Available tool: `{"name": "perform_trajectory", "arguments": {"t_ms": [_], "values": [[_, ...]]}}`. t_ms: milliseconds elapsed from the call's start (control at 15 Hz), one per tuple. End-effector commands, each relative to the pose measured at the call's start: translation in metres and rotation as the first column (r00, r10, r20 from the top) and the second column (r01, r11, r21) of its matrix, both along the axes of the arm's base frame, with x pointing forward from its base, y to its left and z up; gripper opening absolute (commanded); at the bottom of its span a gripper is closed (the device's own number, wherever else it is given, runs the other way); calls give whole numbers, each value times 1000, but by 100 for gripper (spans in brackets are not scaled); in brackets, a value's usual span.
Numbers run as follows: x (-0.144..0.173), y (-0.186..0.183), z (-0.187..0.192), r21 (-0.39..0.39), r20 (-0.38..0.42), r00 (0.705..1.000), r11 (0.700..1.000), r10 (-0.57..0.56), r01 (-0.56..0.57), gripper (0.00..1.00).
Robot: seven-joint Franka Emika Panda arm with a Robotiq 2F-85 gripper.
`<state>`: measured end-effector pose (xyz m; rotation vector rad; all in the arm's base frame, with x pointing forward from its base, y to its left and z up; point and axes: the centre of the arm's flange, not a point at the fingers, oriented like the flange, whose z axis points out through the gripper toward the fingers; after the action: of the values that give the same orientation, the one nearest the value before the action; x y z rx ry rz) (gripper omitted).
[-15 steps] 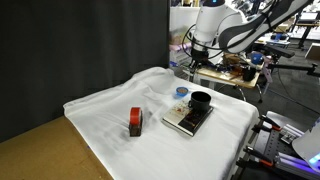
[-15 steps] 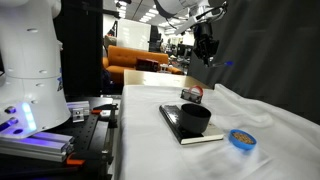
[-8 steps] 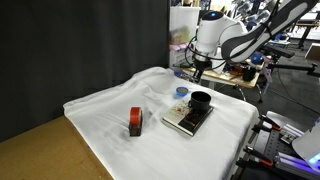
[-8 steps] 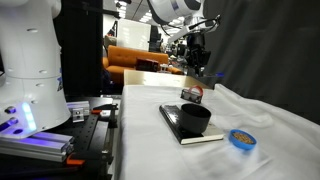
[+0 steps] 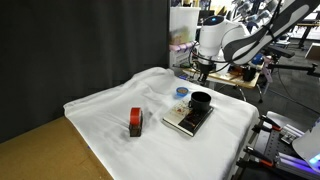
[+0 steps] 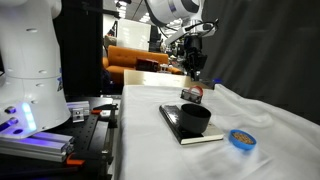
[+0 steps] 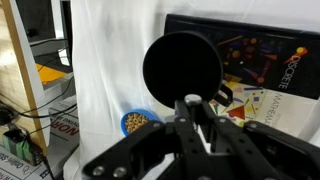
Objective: Pick up the pen from on top of the book and put it in the black cup.
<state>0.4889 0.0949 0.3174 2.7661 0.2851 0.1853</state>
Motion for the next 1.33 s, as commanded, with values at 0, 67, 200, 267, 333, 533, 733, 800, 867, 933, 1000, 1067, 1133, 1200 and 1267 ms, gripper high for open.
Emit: {"name": "perform_trajectory", "arguments": {"t_ms": [0, 67, 200, 267, 333, 533, 733, 800, 867, 933, 1000, 1067, 1133, 1200, 1267], "values": [[-13, -1, 12, 5, -21, 1000, 1000, -21, 21, 4], [-14, 0, 16, 5, -19, 999, 1000, -25, 26, 4], [-17, 4, 28, 12, -10, 1000, 1000, -27, 27, 4], [-20, 6, 35, 16, -8, 1000, 999, -29, 29, 4], [-22, 8, 41, 20, -9, 1000, 999, -29, 29, 4], [-41, 17, 60, 28, -56, 998, 999, -14, 15, 4], [-64, 24, 68, 29, -136, 991, 1000, 2, 2, 4], [-70, 26, 70, 25, -160, 987, 1000, 3, 1, 4], [-75, 26, 71, 23, -186, 983, 1000, 9, -4, 4], [-80, 27, 72, 19, -206, 978, 1000, 10, -6, 4], [-82, 26, 72, 16, -223, 975, 1000, 10, -7, 4], [-84, 26, 73, 12, -235, 972, 1000, 8, -6, 4], [-84, 25, 73, 3, -243, 970, 1000, 4, -4, 4], [-79, 27, 68, 1, -217, 976, 1000, -4, 5, 17], [-80, 27, 68, -2, -223, 975, 1000, -5, 5, 17]]}}
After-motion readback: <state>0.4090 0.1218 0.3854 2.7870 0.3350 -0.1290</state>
